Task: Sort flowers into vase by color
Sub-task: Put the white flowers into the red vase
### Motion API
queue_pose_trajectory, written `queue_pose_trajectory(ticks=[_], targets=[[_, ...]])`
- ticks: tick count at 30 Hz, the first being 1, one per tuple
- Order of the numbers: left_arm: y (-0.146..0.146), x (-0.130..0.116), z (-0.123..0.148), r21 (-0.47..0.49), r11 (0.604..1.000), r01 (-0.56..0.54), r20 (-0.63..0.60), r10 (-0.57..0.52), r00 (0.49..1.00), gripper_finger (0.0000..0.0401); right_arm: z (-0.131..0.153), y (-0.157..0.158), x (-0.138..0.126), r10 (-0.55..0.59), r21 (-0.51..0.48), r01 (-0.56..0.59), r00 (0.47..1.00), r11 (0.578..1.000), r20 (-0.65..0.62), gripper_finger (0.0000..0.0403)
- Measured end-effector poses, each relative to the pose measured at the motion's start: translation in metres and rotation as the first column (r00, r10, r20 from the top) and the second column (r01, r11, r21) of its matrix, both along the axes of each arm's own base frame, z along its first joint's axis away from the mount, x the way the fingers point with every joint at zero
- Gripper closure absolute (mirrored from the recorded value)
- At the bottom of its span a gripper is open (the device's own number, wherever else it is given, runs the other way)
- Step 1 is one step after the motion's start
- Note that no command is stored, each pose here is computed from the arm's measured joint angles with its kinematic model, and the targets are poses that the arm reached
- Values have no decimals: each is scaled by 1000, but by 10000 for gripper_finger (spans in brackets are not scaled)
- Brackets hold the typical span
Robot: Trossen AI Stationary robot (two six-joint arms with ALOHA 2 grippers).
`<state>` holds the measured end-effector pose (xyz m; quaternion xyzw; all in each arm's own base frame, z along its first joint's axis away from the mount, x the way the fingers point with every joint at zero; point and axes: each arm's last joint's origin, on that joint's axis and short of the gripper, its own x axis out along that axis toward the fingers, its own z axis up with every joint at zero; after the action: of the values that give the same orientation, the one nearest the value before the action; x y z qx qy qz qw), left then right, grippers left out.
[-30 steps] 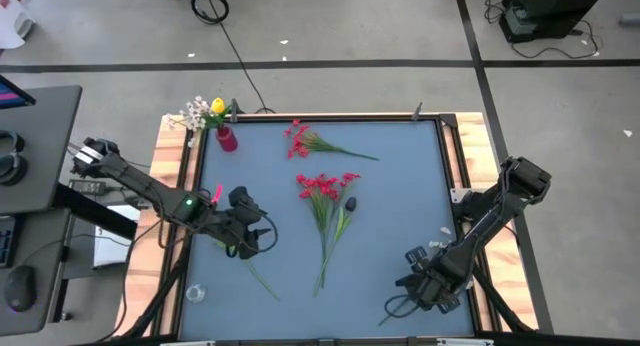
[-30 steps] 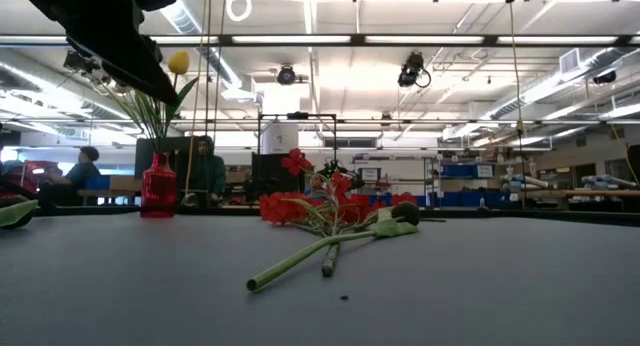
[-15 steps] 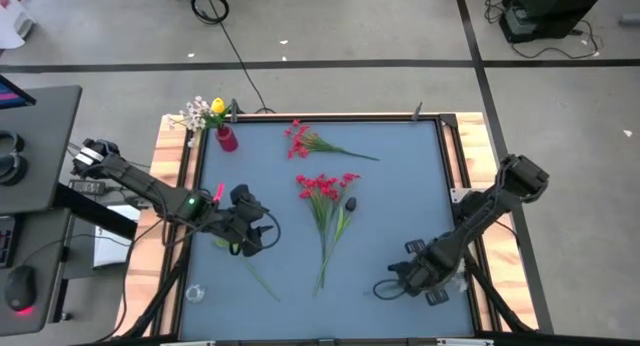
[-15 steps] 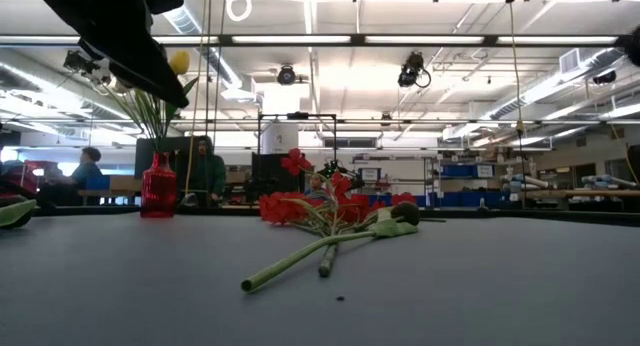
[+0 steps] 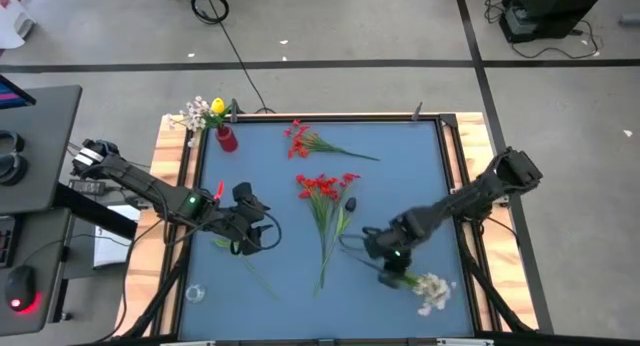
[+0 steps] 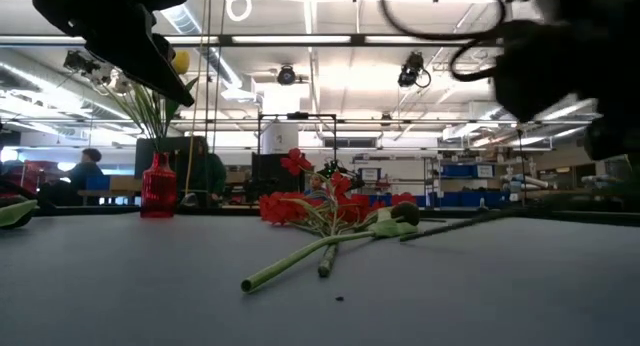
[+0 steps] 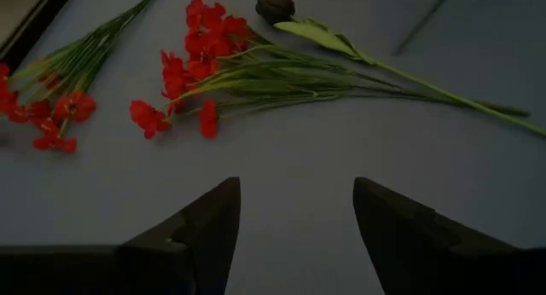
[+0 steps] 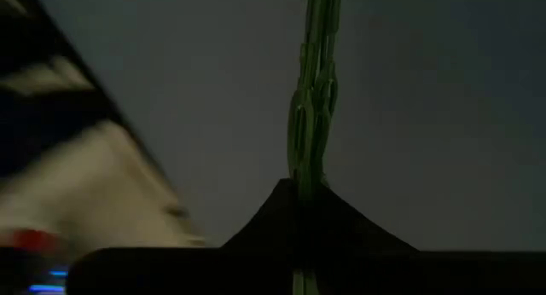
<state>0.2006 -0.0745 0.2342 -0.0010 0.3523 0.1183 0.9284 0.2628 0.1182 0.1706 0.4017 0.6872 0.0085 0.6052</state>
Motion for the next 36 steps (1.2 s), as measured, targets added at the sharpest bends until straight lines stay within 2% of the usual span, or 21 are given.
queue_pose_trajectory(ticks=[2, 4, 8, 13, 17, 24, 29, 36], targets=[[-1, 2, 2, 13, 1000, 22, 21, -23, 1000, 168, 5, -14, 13, -132, 76, 134, 991, 988, -21, 376], [-2, 5, 5, 41, 997, 60, 50, -62, 997, 168, 10, -29, 26, -250, 152, 251, 968, 956, -25, 373], [-6, 11, 12, 110, 981, 159, 109, -171, 979, 168, 23, -54, 51, -454, 302, 429, 891, 851, 14, 372], [-9, 16, 19, 168, 952, 258, 156, -284, 946, 168, 44, -74, 73, -619, 494, 518, 784, 698, 52, 379], [-12, 17, 22, 175, 946, 272, 188, -304, 934, 168, 53, -77, 78, -638, 587, 529, 769, 613, -26, 379], [-12, 18, 23, 155, 954, 258, 210, -287, 935, 168, 56, -66, 75, -540, 628, 505, 827, 592, -157, 377], [-17, 22, 30, 149, 954, 261, 294, -295, 909, 168, 66, -67, 79, -577, 681, 502, 804, 532, -142, 377], [-23, 35, 30, 264, 916, 301, 330, -379, 864, 168, 69, -79, 83, -629, 696, 524, 766, 492, -132, 376]])
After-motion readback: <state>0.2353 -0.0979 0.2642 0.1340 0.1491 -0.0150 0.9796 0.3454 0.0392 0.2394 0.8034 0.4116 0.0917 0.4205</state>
